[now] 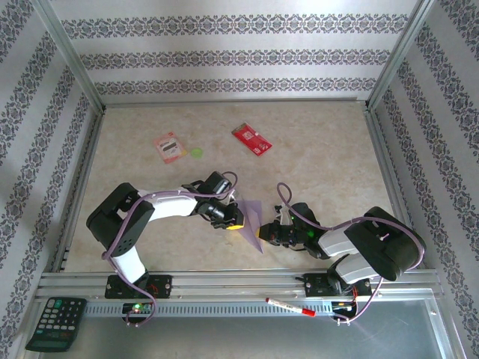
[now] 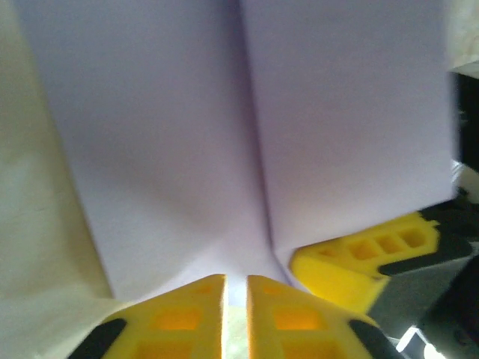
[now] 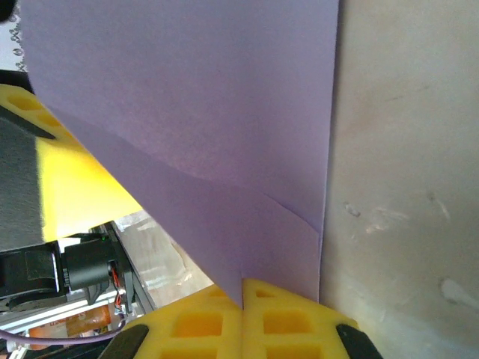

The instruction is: Fold a paper plane with a square sheet of paper (pick it up from the middle)

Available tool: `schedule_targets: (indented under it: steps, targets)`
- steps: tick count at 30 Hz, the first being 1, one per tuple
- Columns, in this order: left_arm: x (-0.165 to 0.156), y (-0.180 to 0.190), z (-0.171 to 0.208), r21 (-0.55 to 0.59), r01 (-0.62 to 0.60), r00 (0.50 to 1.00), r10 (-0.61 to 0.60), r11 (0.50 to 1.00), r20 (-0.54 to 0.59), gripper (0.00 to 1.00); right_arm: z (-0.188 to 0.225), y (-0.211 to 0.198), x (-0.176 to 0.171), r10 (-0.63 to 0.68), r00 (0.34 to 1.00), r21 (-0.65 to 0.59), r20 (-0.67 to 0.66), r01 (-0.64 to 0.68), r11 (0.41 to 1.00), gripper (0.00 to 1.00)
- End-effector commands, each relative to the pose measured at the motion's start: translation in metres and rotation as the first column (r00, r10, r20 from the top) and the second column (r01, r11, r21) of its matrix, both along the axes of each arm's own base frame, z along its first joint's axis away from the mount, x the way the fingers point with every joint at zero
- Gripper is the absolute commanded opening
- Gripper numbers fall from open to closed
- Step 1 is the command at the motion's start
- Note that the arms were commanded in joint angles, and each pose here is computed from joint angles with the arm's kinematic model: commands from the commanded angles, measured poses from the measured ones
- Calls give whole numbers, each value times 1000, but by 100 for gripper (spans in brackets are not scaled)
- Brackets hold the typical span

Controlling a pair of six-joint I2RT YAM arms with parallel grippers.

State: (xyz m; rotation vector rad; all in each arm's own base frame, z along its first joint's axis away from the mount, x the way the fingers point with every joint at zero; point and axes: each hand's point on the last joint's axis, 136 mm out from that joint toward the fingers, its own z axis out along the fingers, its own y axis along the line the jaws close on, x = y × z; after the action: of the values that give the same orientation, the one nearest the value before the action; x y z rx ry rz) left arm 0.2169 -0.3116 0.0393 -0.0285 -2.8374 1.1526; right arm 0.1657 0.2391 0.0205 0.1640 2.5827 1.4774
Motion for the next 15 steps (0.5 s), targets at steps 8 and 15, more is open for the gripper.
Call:
schedule_targets:
  steps: [8,15]
  targets:
    - [13,-39,24,-125,68,997,-62,990,51,5,-20,-12,-5,-39,998,-63,-55,35,997,0]
    - [18,-44,20,-122,73,997,-68,990,47,5,-22,-13,-5,-38,998,-68,-58,34,997,0]
